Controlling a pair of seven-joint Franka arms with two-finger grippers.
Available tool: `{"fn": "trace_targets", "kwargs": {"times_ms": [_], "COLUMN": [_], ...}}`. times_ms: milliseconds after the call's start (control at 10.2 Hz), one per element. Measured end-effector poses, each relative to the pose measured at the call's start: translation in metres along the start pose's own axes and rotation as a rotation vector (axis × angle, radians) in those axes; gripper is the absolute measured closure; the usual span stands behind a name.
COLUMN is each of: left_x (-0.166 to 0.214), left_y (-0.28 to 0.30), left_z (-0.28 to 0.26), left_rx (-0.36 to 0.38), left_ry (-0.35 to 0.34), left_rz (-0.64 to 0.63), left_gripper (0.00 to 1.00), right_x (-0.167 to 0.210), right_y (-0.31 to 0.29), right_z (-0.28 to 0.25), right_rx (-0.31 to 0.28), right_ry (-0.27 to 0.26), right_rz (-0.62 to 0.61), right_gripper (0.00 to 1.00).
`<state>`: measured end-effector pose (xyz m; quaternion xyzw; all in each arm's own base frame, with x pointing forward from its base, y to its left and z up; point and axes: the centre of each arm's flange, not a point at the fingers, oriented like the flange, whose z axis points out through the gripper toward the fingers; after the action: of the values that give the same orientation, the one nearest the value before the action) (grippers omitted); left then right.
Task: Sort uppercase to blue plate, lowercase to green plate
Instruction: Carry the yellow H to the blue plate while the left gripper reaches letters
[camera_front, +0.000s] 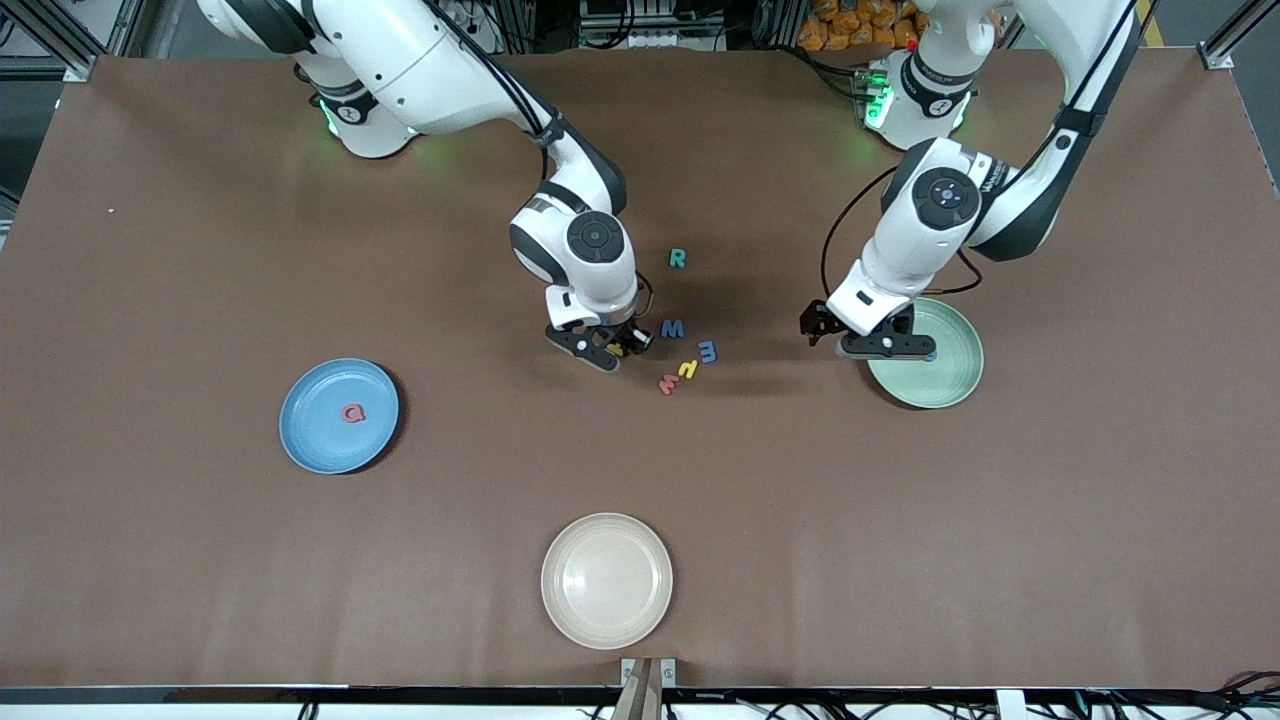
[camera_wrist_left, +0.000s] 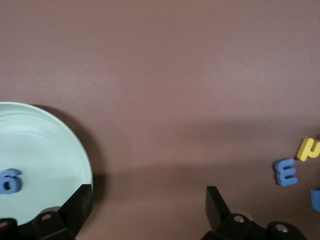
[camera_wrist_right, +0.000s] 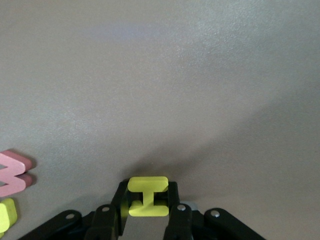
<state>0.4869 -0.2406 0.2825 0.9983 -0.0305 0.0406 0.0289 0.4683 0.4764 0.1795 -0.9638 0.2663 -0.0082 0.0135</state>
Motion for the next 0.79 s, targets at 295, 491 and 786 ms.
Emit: {"fn": "trace_targets", "kwargs": {"times_ms": [295,491,786], "left_x": [0.002,0.005,0.004], "left_y": [0.032,0.057,0.087], "left_z": [0.005,0.007,0.023], "left_rx": [-0.016,-0.010,-0.011], "left_ry": [0.004,0.028,0.029], "left_rz": [0.151,0.280,0.398], "left_gripper": [0.00,0.00,0.00], "right_x": [0.021,0.064,0.137], "right_y": [-0.004,0.005,0.042], "right_z": [-0.014,-0.054,-0.106], "right_rx": [-0.008,-0.032,-0.090], "right_ry": [0.008,0.013,0.011], "right_rz": [-0.008,-0.024,-0.089], "right_gripper": [0.65,0.65,0.65]}}
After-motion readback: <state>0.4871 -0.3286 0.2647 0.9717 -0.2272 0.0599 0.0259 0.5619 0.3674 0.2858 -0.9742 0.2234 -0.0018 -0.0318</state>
